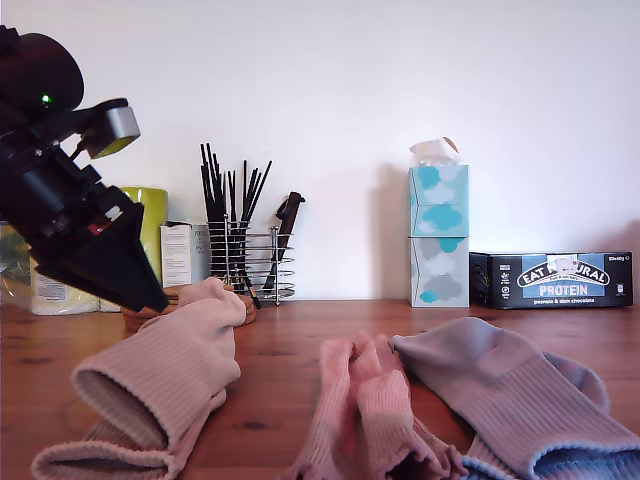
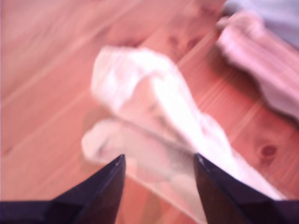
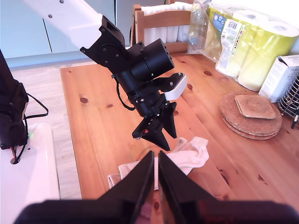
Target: Pair up the socks based on colour and pattern, by placing each sock on top of its pair
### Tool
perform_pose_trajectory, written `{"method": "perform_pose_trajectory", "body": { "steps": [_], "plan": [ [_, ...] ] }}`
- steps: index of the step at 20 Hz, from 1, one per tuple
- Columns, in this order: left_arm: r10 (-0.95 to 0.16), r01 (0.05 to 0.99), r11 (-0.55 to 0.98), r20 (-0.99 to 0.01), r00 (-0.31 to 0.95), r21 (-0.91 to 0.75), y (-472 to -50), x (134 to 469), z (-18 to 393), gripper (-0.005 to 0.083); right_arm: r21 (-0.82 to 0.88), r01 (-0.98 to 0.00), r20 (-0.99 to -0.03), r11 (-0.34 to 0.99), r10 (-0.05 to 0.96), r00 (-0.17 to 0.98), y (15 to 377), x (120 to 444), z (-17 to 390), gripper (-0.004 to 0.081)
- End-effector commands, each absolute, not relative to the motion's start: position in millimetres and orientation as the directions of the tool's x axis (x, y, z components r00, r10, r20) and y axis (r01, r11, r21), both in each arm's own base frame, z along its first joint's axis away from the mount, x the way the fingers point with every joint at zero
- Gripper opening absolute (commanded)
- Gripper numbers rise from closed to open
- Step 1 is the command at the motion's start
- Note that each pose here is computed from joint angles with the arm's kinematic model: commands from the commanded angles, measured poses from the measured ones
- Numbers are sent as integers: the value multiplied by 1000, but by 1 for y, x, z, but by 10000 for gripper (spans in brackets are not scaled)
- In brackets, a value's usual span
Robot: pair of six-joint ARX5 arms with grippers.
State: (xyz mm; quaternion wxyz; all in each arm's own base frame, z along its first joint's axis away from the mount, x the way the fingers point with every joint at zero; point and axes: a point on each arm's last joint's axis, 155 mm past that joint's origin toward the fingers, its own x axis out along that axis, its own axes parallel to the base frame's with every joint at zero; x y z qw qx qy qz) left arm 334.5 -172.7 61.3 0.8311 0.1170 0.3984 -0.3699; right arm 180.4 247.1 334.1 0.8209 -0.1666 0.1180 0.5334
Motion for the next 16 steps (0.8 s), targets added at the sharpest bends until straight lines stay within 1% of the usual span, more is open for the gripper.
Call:
{"method": "perform_pose_trajectory", "body": {
  "steps": [1,3,4,6,9,12,13,15,16],
  "plan": [
    [-521,697,708,-750,407,-114,-170,326,64,189,-151,-915,-370,374,837,404,247,181,336,-11],
    [-537,706,702,-725,431,-100,-171,322,84,-2,-140,-905,-387,402,819,423,244,184,332,-11],
    [-543,696,711,-710,449,-103,-170,320,96,-18,-125,-888,-396,443,798,454,239,190,330,-11],
    [-553,667,736,-672,493,-117,-169,317,120,-19,-110,-824,-405,556,732,548,224,211,326,-11],
    [-556,656,751,-608,566,-76,-166,318,151,-19,-100,-703,-379,704,627,681,202,248,319,-11],
    [-558,647,761,-550,621,-41,-162,316,177,-19,-80,-619,-348,782,560,752,181,276,303,-11],
    [-543,627,779,-523,657,-20,-158,319,187,-19,-83,-578,-319,812,528,787,168,287,301,-11],
    [-517,573,819,-438,735,-5,-147,324,210,-19,-56,-510,-261,858,480,837,148,299,300,-11],
    [-513,559,829,-403,758,-4,-143,322,215,-19,-57,-500,-247,864,473,846,141,299,297,-11]
  ]
}}
